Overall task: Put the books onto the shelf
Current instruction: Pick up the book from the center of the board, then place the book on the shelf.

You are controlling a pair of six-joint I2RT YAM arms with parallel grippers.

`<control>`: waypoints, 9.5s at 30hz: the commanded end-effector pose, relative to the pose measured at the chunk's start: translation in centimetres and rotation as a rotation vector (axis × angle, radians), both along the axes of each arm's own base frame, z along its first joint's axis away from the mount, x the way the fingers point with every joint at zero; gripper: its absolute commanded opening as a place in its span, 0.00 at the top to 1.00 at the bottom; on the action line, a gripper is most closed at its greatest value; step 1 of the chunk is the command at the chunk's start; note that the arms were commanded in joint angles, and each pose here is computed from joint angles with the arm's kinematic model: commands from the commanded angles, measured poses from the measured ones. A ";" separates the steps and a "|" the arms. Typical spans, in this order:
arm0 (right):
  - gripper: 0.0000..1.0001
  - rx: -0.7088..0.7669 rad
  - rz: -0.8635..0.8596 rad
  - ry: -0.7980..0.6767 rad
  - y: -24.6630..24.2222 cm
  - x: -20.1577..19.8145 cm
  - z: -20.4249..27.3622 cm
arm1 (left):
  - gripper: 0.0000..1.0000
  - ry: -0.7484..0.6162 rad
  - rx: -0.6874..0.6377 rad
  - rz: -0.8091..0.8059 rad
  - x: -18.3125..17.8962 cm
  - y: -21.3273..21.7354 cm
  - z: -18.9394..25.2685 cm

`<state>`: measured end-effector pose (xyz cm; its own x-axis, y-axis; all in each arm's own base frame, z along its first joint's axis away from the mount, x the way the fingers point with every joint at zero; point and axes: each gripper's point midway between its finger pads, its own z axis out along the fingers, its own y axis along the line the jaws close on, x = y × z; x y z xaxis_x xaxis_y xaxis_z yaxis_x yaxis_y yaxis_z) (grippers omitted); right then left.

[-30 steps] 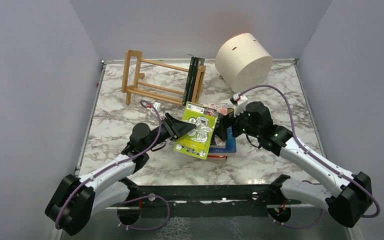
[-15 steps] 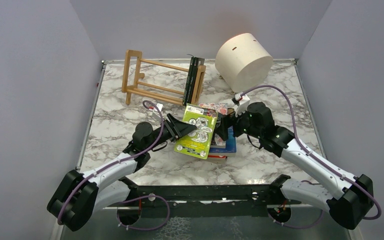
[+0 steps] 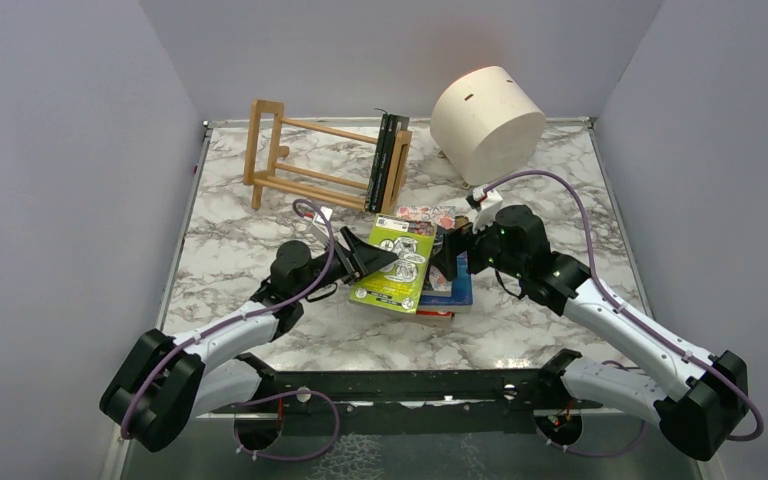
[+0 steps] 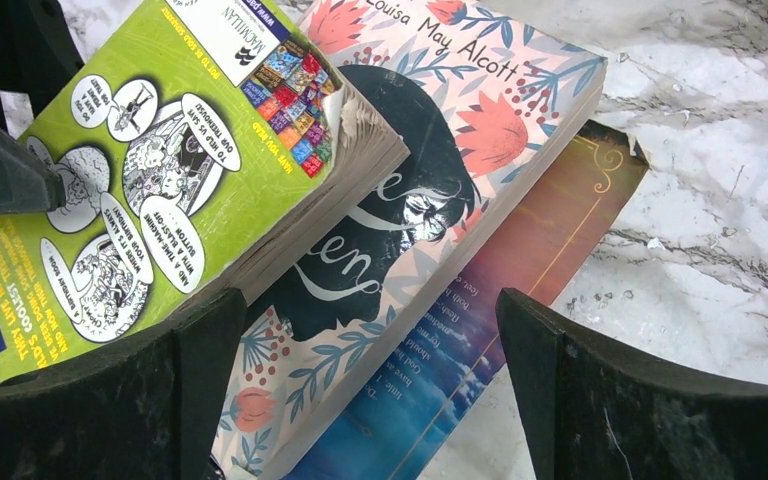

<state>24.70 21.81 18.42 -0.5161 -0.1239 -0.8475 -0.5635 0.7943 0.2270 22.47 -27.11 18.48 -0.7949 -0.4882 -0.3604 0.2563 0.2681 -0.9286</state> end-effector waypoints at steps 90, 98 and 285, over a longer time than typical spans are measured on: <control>0.00 0.225 -0.216 -0.016 -1.0 0.4 5.6 | 1.00 -0.190 -0.211 -0.104 -1.7 1.4 7.3; 0.01 0.258 -0.301 -0.012 -1.8 1.0 7.0 | 1.00 -0.211 -0.230 -0.061 -1.0 1.6 8.7; 0.02 0.374 -0.434 -0.060 -3.6 1.9 8.3 | 0.83 -0.730 0.823 0.373 26.3 4.3 2.4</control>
<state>26.15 18.35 26.36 -0.4268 0.3965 -0.8128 -0.2231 0.8248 0.5195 48.84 -22.00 17.83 -0.2074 -0.0014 -0.9783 0.4046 0.9103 -0.0871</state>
